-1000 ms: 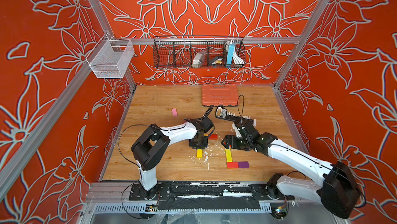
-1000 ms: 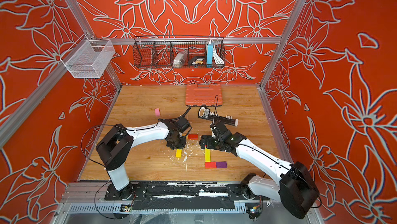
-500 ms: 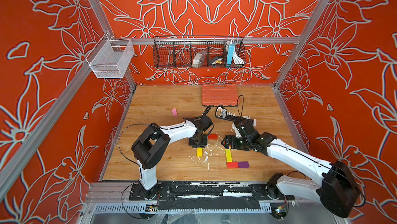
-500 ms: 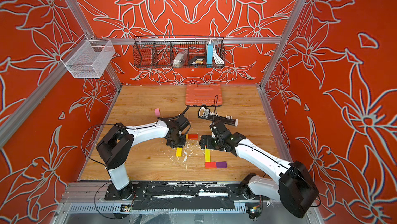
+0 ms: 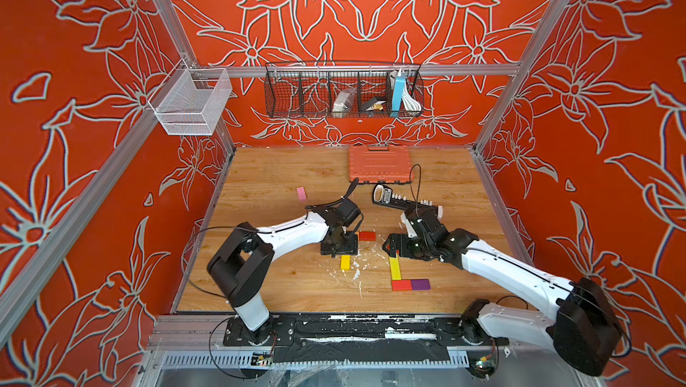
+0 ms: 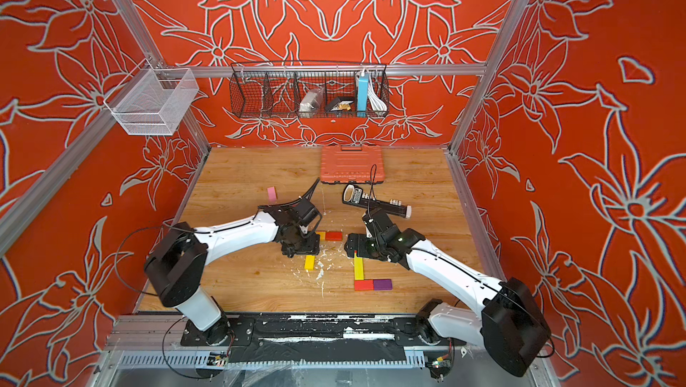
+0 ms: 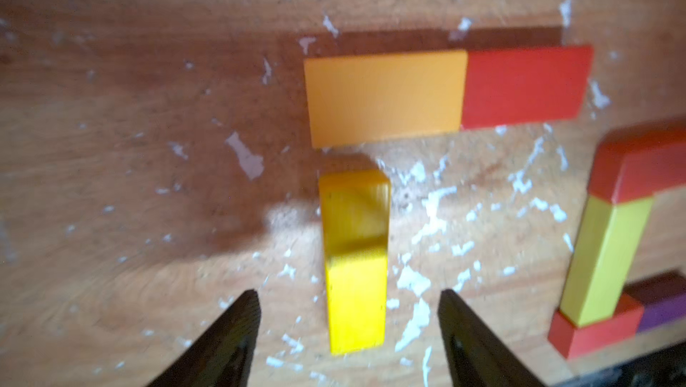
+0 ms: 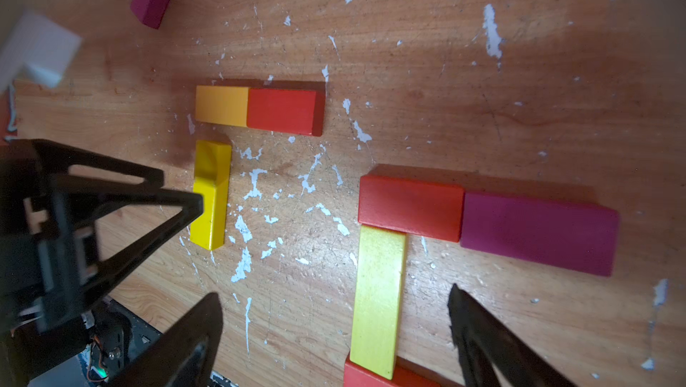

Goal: Assemble the letter c with building blocks
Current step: Assemble the building block at the center of the board.

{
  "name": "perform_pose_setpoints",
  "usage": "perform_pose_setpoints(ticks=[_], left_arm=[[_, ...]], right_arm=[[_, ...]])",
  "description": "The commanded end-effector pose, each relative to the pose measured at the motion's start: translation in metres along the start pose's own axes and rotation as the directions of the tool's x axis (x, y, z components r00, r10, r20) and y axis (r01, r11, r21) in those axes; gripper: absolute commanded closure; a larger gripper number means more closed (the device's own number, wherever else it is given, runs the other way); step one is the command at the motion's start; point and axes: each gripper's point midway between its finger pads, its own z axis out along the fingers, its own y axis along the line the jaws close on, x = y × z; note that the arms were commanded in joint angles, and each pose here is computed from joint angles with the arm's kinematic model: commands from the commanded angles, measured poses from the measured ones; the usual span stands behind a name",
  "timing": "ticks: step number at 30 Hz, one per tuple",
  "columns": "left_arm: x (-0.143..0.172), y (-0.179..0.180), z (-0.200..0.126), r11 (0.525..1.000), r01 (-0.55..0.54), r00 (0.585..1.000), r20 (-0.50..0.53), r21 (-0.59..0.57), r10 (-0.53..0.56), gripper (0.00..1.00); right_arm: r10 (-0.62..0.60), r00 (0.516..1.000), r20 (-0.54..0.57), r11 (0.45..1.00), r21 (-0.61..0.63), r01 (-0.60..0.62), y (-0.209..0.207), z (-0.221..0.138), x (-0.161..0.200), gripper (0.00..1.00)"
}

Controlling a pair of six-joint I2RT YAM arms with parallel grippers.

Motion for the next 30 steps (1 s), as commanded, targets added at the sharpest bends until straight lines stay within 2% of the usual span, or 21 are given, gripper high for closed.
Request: perform_pose_setpoints(ticks=[1,2,3,6,10,13,21,25,30], left_arm=[[0.013,0.001,-0.024,0.997,0.043,0.999,0.019,0.068,-0.045,0.11],[0.016,-0.001,-0.030,0.993,0.063,0.997,0.027,0.101,-0.066,0.04],[0.020,-0.001,-0.034,0.988,0.081,0.996,0.033,0.131,-0.086,0.02],[0.028,-0.008,-0.046,0.956,0.154,0.984,0.044,0.250,-0.170,0.02],[0.038,-0.020,-0.048,0.869,0.279,0.951,0.008,0.409,-0.309,0.02],[0.041,-0.025,-0.044,0.801,0.356,0.917,-0.017,0.481,-0.398,0.02],[0.037,-0.030,-0.032,0.663,0.488,0.821,-0.041,0.568,-0.569,0.02],[0.035,-0.025,-0.027,0.594,0.554,0.757,-0.058,0.584,-0.650,0.02],[0.033,-0.017,-0.025,0.546,0.599,0.698,-0.049,0.585,-0.714,0.02]], right_arm=[[-0.003,1.000,0.009,1.000,0.013,0.003,-0.001,0.000,-0.001,0.03],[-0.004,1.000,0.008,1.000,0.016,0.004,-0.001,0.000,-0.001,0.03],[-0.004,1.000,0.010,1.000,0.016,0.004,0.000,0.000,-0.002,0.03],[-0.002,1.000,0.011,1.000,0.011,0.002,0.004,0.002,-0.004,0.03],[-0.013,1.000,0.010,1.000,0.011,0.013,0.011,0.004,-0.006,0.04],[-0.014,1.000,0.007,1.000,0.018,0.014,0.014,0.007,-0.007,0.04],[-0.016,1.000,0.013,0.999,0.031,0.015,0.015,0.007,-0.007,0.04],[-0.019,1.000,0.016,0.999,0.030,0.018,0.016,0.007,-0.008,0.04],[-0.020,1.000,0.010,0.999,0.029,0.020,0.016,0.010,-0.008,0.04]])
